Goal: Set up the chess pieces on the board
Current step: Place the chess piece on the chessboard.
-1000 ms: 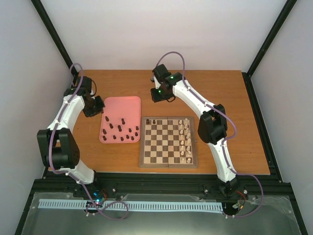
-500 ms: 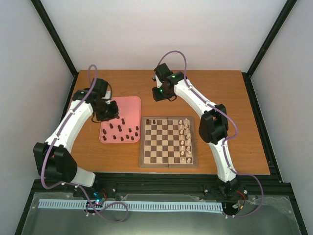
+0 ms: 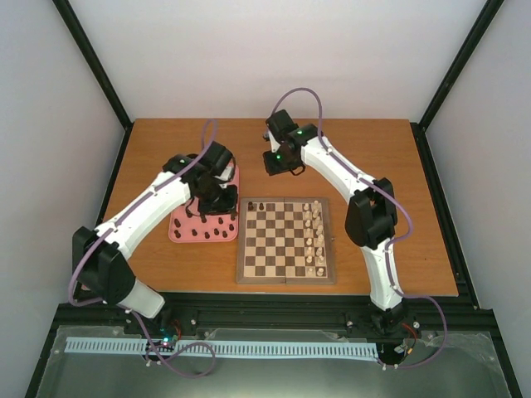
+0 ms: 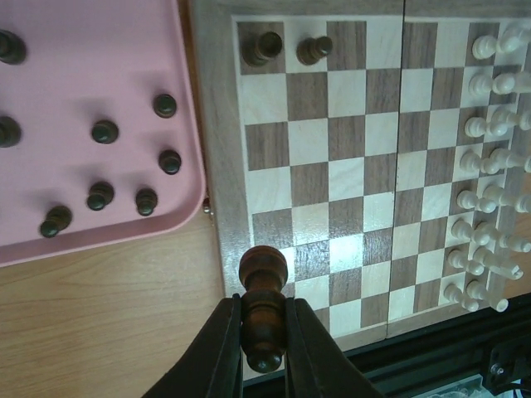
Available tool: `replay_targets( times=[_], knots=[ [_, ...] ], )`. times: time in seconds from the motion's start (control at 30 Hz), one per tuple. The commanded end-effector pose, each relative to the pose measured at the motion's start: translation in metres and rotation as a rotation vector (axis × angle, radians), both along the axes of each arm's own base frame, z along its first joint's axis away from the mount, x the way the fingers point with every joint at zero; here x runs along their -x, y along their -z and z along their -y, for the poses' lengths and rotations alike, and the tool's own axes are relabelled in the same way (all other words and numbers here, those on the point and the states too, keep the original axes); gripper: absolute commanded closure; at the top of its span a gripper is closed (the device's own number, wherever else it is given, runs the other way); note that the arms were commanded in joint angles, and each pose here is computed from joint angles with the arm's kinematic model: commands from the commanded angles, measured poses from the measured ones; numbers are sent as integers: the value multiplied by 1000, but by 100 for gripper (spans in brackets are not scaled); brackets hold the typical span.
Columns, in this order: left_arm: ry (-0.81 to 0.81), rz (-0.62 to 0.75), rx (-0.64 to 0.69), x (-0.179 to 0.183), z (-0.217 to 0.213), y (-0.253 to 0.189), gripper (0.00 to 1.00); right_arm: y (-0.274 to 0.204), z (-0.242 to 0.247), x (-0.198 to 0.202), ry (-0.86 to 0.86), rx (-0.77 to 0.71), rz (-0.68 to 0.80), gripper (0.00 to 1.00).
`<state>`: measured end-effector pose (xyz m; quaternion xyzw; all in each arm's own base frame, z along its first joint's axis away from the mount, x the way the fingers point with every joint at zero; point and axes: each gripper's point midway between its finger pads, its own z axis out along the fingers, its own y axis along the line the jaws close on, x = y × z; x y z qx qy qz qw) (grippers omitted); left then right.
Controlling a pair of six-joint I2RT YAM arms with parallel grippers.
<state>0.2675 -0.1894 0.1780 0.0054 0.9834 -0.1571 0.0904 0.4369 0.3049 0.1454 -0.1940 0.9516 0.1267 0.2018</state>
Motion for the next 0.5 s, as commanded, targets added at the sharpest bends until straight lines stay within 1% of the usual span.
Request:
replay_targets(
  times=[0.0,0.2,0.47],
  knots=[
    [10,-10,-3,1,22,13,96,-22,9,-2,7,-3,59,57],
    [49,-45,-19,-2,44,35,96,-18,12,-2,9,5,54,57],
    [75,-109,-58,-2,48,66,96,-15,16,-4,12,6,47,57]
  ],
)
